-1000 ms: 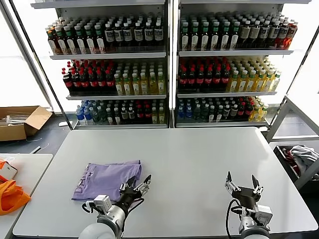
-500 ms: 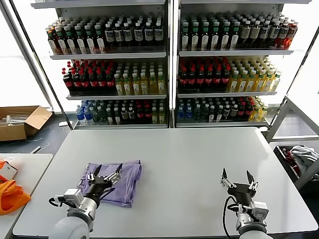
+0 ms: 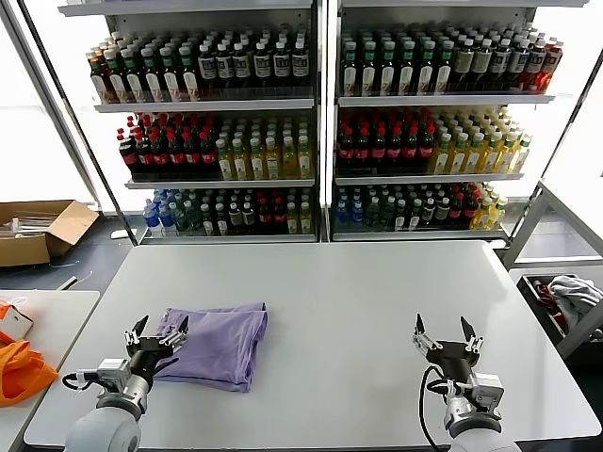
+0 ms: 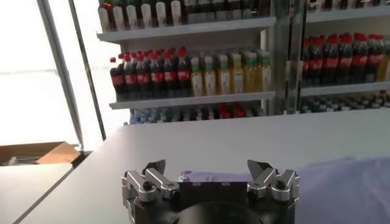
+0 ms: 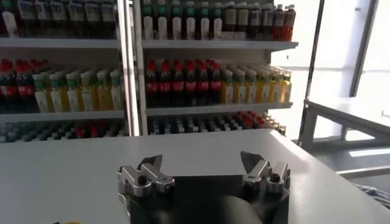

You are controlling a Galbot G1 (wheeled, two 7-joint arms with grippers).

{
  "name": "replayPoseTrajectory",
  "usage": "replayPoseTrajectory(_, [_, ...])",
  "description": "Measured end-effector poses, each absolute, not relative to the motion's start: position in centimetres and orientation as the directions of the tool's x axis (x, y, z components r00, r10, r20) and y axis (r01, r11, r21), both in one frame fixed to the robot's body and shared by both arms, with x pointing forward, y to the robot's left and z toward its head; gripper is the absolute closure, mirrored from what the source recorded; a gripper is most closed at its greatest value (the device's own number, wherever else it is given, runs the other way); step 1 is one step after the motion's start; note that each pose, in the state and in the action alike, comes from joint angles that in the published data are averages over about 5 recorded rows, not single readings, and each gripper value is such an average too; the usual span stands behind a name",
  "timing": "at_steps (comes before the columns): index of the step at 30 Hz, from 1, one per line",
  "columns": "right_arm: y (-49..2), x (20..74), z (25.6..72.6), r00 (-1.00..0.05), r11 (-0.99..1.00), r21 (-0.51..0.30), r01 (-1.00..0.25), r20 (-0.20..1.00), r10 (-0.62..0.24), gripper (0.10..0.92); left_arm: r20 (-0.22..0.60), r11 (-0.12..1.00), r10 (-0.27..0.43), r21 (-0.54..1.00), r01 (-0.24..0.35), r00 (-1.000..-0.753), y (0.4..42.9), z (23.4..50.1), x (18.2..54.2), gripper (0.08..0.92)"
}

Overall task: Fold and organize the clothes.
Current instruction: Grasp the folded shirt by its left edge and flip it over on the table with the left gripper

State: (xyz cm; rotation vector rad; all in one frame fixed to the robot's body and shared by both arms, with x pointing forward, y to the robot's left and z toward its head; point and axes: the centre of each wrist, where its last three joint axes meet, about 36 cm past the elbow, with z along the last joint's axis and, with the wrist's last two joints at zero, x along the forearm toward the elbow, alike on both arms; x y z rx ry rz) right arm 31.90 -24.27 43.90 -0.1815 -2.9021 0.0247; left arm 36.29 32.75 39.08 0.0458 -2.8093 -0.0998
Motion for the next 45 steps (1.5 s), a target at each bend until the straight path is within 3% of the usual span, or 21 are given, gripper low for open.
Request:
replayPoseTrajectory(7, [-24.4, 32.1, 43.6, -0.963, 0.992, -0.036, 0.119, 0.237, 0.124, 0.2, 0.373, 0.998, -0.048, 0.045, -0.034, -0.927, 33.9, 37.9, 36.7, 0.177])
replayPoseTrajectory(22, [-23.9, 32.0, 43.2, -0.962, 0.994, -0.027, 0.11, 0.25, 0.114, 0.2, 0.448, 0.995, 0.009, -0.089, -0.035, -0.894, 34.2, 36.8, 36.3, 0.203])
replayPoseTrajectory(34, [-23.7, 31.8, 43.1, -0.961, 0.993, -0.026, 0.111, 0.251, 0.114, 0.2, 0.459, 0.993, 0.023, -0.115, -0.033, -0.888, 34.0, 36.7, 36.3, 0.535])
replayPoseTrajectory(45, [-23.5, 31.8, 43.4, -0.965, 0.995, -0.022, 0.101, 0.241, 0.103, 0.2, 0.445, 0.996, -0.022, -0.072, -0.06, -0.895, 34.8, 36.4, 36.3, 0.837])
